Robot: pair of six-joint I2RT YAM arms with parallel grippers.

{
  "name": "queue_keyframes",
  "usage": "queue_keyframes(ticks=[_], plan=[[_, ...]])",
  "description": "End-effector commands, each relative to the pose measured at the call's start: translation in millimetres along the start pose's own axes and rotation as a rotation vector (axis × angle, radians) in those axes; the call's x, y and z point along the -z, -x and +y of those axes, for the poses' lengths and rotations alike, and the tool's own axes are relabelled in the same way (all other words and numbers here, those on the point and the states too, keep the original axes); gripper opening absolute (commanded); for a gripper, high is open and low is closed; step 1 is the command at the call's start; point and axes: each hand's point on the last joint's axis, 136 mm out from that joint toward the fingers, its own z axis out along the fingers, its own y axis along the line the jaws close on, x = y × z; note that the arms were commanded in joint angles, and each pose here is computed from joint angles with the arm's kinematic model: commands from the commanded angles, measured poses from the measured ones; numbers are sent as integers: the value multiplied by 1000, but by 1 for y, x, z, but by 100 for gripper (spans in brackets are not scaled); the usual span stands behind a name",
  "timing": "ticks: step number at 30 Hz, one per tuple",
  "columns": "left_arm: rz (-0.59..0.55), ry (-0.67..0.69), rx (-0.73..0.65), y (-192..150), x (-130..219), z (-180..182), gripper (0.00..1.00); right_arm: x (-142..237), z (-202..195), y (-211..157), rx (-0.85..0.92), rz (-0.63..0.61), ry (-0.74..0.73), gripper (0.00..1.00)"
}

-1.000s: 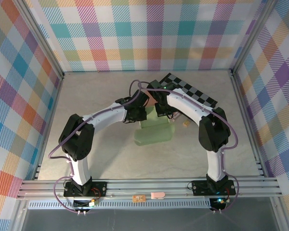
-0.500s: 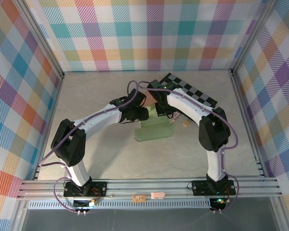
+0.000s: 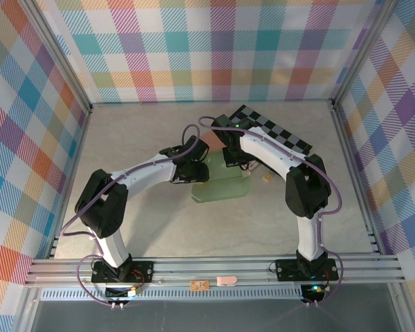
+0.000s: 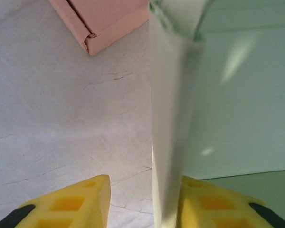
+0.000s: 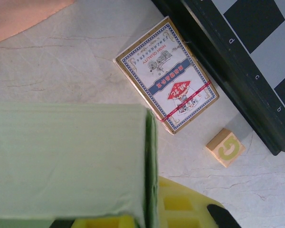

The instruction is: Fold the paper box

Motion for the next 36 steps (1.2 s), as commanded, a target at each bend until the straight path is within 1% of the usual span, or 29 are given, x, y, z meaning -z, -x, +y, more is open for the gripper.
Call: queue_keyframes(ticks=[1,4,6,8,10,13,18,19,20,22,23,24,25,27,29,31,36], plan=[[8,14,-13,-3,-13,-2,35,12,0,3,-20,-24,19,0],[5,24,-16,-3,-16,-2,30,13,0,2,-20,-24,17,0],[-10,54,-20,-1,-15,2,21,12,-1,2,-21,-24,13,0],[-22,95,-18,0,-13,8,10,12,-2,2,-20,-24,9,0],[-29,164,-20,-1,-9,18,0,12,-4,2,-26,-27,1,0],[-61,265,-20,-3,0,29,0,12,-6,2,-36,-32,-13,0],[-103,245,11,-1,12,25,0,11,-5,2,-47,-32,-9,0],[-115,225,13,2,16,20,5,11,-6,3,-50,-32,-8,0],[-126,210,14,6,20,17,12,11,-5,3,-52,-33,-7,0],[-154,169,18,15,33,6,30,12,-5,2,-59,-32,-4,0],[-166,150,23,19,38,2,37,12,-5,2,-61,-32,-3,0],[-179,126,26,24,45,-3,43,12,-5,1,-64,-31,0,0],[-189,96,28,27,52,-9,46,13,-4,2,-67,-32,5,0],[-194,47,36,31,60,-18,51,13,-3,1,-70,-29,6,0],[-180,17,43,30,64,-23,52,13,-4,1,-77,-28,9,0],[-167,8,51,28,68,-24,52,12,-4,1,-81,-27,10,0],[-205,13,97,32,90,-13,52,12,-4,0,-89,-27,12,0]])
